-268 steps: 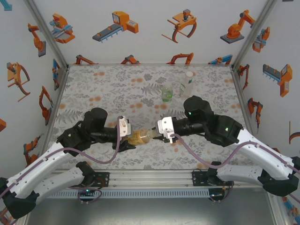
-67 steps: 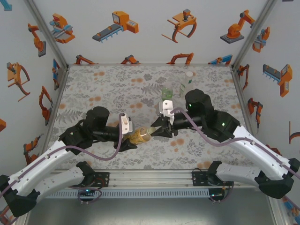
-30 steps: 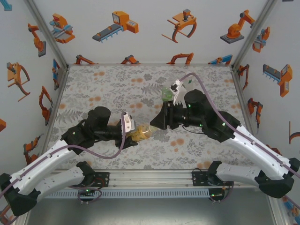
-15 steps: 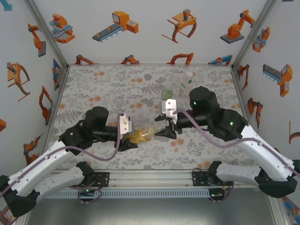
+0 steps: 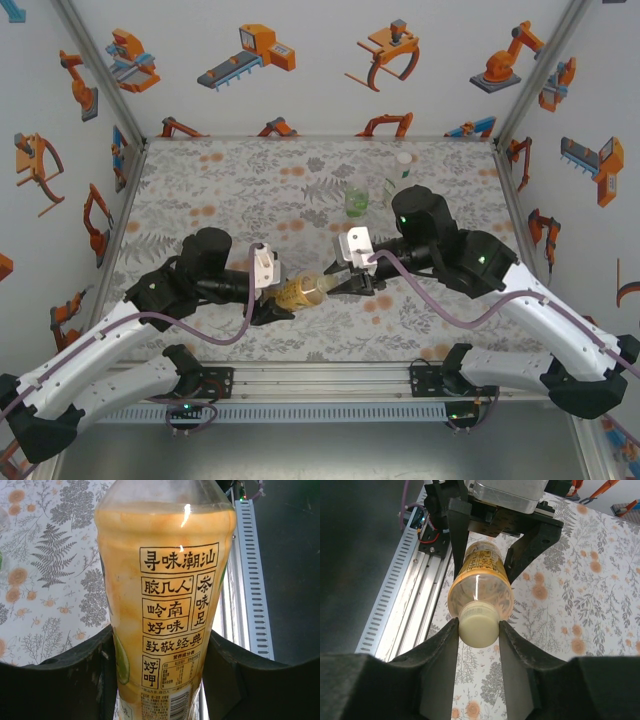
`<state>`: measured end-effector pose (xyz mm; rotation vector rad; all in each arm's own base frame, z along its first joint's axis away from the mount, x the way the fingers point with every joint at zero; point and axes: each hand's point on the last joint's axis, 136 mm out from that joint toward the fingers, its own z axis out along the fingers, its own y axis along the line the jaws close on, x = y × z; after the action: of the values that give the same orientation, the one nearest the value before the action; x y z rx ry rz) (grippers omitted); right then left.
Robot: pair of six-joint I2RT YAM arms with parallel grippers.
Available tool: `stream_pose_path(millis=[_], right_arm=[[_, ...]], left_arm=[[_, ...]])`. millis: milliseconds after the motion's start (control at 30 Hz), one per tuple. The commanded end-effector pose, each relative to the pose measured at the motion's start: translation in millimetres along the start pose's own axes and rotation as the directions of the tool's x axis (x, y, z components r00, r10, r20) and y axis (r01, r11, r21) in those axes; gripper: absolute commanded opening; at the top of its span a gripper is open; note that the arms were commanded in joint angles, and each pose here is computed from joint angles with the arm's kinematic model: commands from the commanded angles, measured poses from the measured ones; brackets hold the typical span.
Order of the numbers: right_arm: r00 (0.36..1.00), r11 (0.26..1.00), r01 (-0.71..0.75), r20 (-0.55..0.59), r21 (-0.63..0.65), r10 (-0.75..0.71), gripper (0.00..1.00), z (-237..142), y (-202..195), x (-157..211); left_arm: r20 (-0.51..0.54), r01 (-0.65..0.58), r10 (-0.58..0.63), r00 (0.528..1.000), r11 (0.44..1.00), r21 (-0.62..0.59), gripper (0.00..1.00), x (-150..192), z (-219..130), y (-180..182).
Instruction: Screw on the bottle caps
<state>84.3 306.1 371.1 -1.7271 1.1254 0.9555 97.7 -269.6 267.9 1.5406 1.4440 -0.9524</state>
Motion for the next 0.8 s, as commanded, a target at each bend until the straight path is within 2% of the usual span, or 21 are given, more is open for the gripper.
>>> stream_pose_path(millis=[0, 133, 200, 267, 333, 433, 533, 600, 700, 767], right_arm=[[0.999, 1.0, 0.016, 0.031, -0.013, -0.016, 0.3, -1.8, 4.4, -5.0], [0.994, 0.994, -0.094, 0.052, 0.051, 0.091, 0.13, -1.4, -7.1, -6.0], [0.97, 0.962, -0.239, 0.075, 0.133, 0.231, 0.08, -1.8, -22.3, -2.6], [0.918, 0.896, -0.394, 0.124, 0.205, 0.376, 0.0, -3.8, -36.4, 2.1], [0.825, 0.78, -0.565, 0.203, 0.268, 0.527, 0.0, -6.4, -52.4, 10.3], [0.612, 0.542, -0.791, 0.338, 0.285, 0.715, 0.0, -10.9, -69.0, 24.2], [0.335, 0.237, -0.935, 0.439, 0.262, 0.834, 0.0, -13.9, -78.6, 46.0], [0.161, 0.039, -0.966, 0.472, 0.257, 0.867, 0.0, -15.6, -79.0, 62.4], [-0.078, -0.234, -0.936, 0.493, 0.263, 0.866, 0.0, -15.6, -69.6, 89.6], [-0.176, -0.352, -0.893, 0.504, 0.28, 0.845, 0.0, -16.0, -63.2, 104.1]], left_arm=[[0.042, -0.043, 0.043, 0.998, 0.999, 0.007, 0.0, -17.0, -5.4, -2.5], [0.039, -0.041, 0.041, 0.998, 0.999, 0.003, 0.0, -16.2, -4.5, -1.2], [0.033, -0.037, 0.038, 0.999, 0.999, -0.01, 0.0, -14.9, -3.6, 1.5], [0.02, -0.031, 0.032, 0.999, 0.999, -0.033, 0.0, -11.8, -2.8, 6.1], [0.005, -0.029, 0.03, 1.0, 0.998, -0.057, 0.0, -8.8, -1.9, 10.9], [-0.018, -0.027, 0.025, 1.0, 0.995, -0.1, 0.0, -4.8, -1.0, 19.5], [-0.035, -0.03, 0.025, 0.999, 0.99, -0.141, 0.0, -1.1, 0.1, 28.0], [-0.048, -0.031, 0.023, 0.999, 0.984, -0.173, 0.0, 1.0, 0.9, 34.9], [-0.057, -0.032, 0.021, 0.998, 0.981, -0.191, 0.0, 2.8, 3.6, 40.8], [-0.06, -0.032, 0.021, 0.998, 0.982, -0.188, 0.0, 2.6, 5.8, 42.4]])
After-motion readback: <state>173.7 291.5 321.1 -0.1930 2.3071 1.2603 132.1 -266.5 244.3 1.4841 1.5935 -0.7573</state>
